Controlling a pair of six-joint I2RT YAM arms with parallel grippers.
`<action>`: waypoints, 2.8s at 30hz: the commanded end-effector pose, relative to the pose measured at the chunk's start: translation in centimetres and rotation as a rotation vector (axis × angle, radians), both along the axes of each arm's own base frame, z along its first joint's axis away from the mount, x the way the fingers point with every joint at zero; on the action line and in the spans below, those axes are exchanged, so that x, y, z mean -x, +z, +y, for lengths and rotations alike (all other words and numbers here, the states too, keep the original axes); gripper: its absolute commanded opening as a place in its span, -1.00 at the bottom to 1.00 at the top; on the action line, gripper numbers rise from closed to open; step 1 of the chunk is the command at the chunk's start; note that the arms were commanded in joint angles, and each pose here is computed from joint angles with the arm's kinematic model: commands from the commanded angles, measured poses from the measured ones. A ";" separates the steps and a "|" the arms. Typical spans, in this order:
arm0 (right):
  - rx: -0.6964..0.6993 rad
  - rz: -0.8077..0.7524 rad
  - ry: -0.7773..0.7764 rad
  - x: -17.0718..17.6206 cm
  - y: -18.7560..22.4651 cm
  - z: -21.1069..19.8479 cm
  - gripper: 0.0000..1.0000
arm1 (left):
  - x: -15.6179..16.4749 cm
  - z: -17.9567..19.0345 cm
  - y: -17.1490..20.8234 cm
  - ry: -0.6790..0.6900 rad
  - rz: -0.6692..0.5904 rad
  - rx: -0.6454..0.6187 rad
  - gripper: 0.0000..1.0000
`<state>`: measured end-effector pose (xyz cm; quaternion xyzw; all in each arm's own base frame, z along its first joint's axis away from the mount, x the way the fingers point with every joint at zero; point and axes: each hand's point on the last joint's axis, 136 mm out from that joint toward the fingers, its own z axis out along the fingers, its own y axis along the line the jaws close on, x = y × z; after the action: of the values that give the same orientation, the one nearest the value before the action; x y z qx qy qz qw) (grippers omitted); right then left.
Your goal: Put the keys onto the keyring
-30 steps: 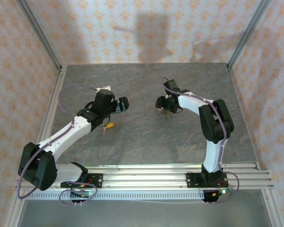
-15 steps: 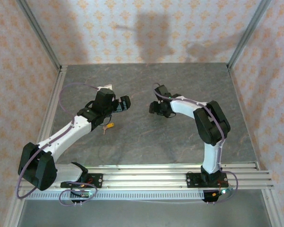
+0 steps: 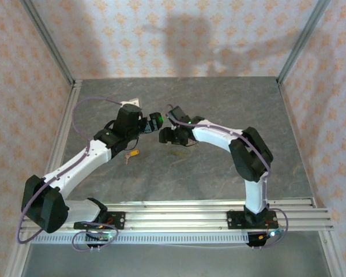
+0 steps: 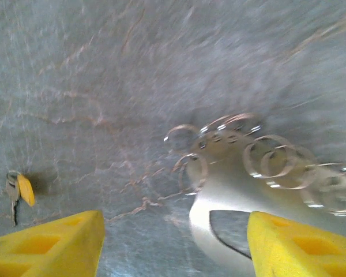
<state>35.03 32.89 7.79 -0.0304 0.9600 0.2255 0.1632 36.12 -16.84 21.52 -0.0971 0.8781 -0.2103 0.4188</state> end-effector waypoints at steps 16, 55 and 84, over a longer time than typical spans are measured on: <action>0.148 -0.035 -0.286 1.8 -1.9 -15.1 0.41 | 3.8 -7.4 -6.5 -0.140 0.150 -0.003 0.92; 0.004 -0.162 -0.376 2.5 1.9 -17.6 0.52 | -3.5 -14.7 -16.8 -0.081 0.341 0.135 0.93; -0.075 -0.065 -0.160 -1.8 -3.4 -10.6 0.29 | -2.0 -12.1 -4.5 -0.152 0.143 0.199 0.93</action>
<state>35.93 21.73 4.24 0.0638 0.9455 0.2462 0.2034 38.47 -31.35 17.76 -0.0760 0.8750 -0.3633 0.3109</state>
